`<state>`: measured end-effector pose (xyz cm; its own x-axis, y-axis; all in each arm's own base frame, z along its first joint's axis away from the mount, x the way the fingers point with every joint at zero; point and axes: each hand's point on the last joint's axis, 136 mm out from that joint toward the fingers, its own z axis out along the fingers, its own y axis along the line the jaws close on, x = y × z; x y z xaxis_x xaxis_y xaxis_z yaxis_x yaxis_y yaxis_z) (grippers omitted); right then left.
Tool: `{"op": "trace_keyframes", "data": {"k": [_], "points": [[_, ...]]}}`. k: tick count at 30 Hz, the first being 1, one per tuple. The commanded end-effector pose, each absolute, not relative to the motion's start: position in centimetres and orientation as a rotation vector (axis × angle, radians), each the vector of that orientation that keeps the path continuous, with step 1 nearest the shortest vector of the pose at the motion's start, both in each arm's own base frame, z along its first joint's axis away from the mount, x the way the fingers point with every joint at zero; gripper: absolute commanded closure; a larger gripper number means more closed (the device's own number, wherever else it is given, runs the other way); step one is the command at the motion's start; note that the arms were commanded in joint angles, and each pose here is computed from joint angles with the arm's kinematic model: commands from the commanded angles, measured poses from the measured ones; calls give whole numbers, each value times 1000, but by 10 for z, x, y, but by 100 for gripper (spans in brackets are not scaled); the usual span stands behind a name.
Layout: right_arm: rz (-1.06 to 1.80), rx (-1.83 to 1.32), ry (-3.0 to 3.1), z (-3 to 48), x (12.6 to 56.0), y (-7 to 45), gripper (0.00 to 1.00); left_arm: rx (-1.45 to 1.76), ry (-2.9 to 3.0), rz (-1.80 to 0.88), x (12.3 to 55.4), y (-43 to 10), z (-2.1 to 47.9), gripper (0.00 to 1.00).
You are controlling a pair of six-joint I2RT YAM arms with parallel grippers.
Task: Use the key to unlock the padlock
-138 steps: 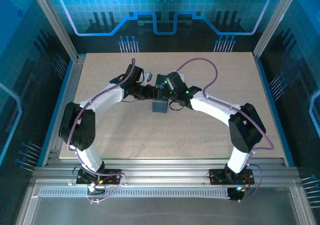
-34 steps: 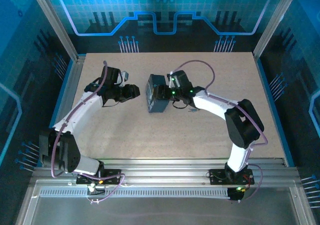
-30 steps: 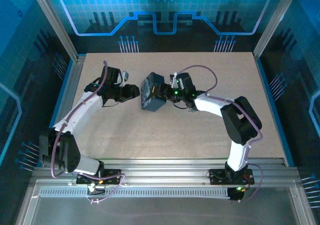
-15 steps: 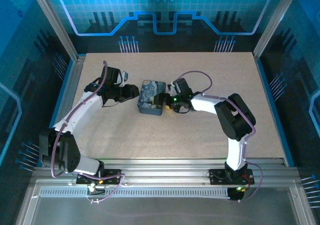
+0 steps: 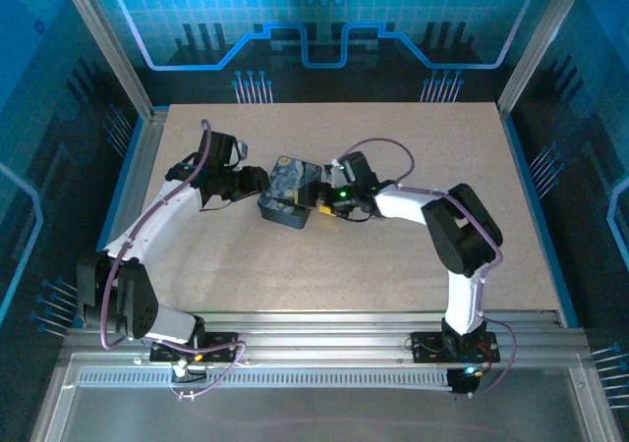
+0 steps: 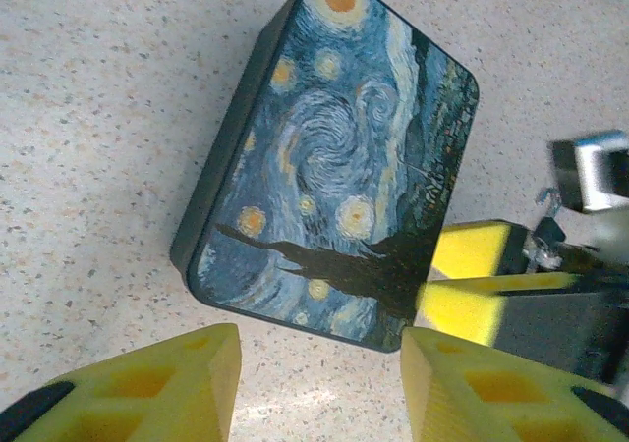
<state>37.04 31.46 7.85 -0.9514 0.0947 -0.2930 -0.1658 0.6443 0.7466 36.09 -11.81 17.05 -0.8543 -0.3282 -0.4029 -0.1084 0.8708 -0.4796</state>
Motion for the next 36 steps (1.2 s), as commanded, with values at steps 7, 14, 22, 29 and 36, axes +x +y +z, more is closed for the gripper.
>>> {"op": "trace_keyframes", "data": {"k": [7,14,22,29,36], "points": [[713,-200,2484,112,364,192,0,-353,2458,-323,374,-71,165,1],[239,-154,2197,150,360,83,0,-208,2238,35,376,-16,162,1],[66,-56,2065,141,366,20,0,-164,2052,139,368,15,125,1],[12,-1,1967,122,381,-2,0,-125,1915,30,388,0,120,1],[-41,-143,1935,96,398,28,0,-69,1868,10,391,-5,96,1]]}}
